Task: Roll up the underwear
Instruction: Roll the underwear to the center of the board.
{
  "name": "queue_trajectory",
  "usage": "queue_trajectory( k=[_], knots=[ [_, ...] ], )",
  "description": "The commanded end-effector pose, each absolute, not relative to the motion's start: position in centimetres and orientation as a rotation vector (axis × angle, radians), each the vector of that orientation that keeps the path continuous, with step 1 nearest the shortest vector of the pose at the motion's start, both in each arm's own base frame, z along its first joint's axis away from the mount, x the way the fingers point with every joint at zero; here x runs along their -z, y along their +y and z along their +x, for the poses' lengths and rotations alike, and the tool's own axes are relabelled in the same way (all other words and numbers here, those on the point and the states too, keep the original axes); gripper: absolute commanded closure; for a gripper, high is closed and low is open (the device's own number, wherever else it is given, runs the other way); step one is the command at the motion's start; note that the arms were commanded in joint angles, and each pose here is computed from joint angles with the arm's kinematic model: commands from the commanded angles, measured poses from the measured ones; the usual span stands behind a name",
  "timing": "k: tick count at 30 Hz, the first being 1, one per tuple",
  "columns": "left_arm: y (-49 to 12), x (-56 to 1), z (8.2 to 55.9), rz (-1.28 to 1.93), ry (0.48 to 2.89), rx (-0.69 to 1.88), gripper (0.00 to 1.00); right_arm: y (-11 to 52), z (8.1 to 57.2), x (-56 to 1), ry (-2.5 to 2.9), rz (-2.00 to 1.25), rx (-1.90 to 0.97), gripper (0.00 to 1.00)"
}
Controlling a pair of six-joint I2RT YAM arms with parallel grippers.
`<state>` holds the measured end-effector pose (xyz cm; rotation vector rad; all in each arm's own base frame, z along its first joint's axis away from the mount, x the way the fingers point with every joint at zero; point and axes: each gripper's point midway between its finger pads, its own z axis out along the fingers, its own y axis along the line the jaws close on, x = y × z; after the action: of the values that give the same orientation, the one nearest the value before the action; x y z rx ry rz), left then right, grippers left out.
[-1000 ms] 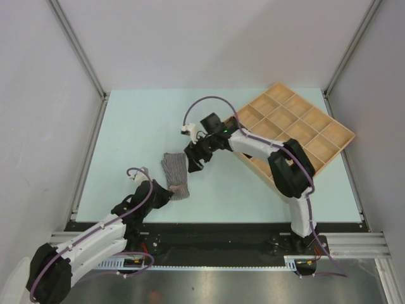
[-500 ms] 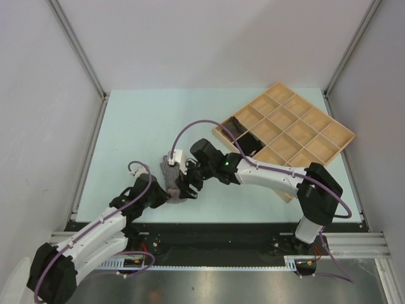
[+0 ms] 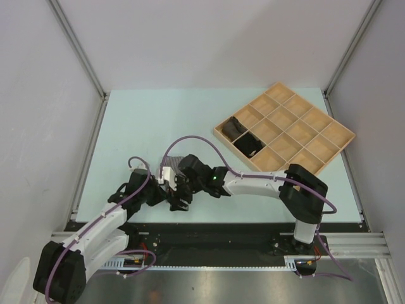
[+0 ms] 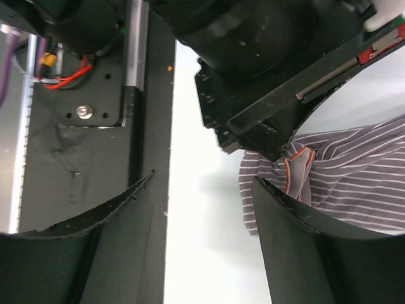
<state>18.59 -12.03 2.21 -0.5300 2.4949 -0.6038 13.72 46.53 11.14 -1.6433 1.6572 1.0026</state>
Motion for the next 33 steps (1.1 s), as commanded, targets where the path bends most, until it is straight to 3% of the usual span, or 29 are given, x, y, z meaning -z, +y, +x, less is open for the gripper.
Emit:
queue_trajectory(
  k=[1, 17, 27, 29, 31, 33],
  knots=[
    [-12.1, -3.0, 18.8, -0.456, 2.505, 0.614, 1.0, 47.8, 15.1, -10.6, 1.585, -1.629, -0.977, 0.34],
    [-12.0, -3.4, 19.3, -0.471, 2.491, 0.636, 1.0, 46.4, 19.1, -3.0, 1.737, -1.635, -0.79, 0.33],
    [-12.1, -3.9, 19.7, -0.474, 2.475, 0.683, 1.0, 45.1, 20.5, 1.0, 1.809, -1.642, -0.533, 0.29],
    [-12.1, -4.0, 19.8, -0.485, 2.47, 0.689, 1.0, 44.6, 20.7, 1.6, 1.833, -1.635, -0.494, 0.32],
    [-12.0, -4.0, 19.8, -0.488, 2.471, 0.696, 1.0, 44.0, 21.0, 2.3, 1.86, -1.621, -0.432, 0.42],
    [-12.1, -4.1, 19.9, -0.485, 2.463, 0.706, 1.0, 43.4, 21.0, 3.1, 1.887, -1.623, -0.401, 0.62]
  ],
)
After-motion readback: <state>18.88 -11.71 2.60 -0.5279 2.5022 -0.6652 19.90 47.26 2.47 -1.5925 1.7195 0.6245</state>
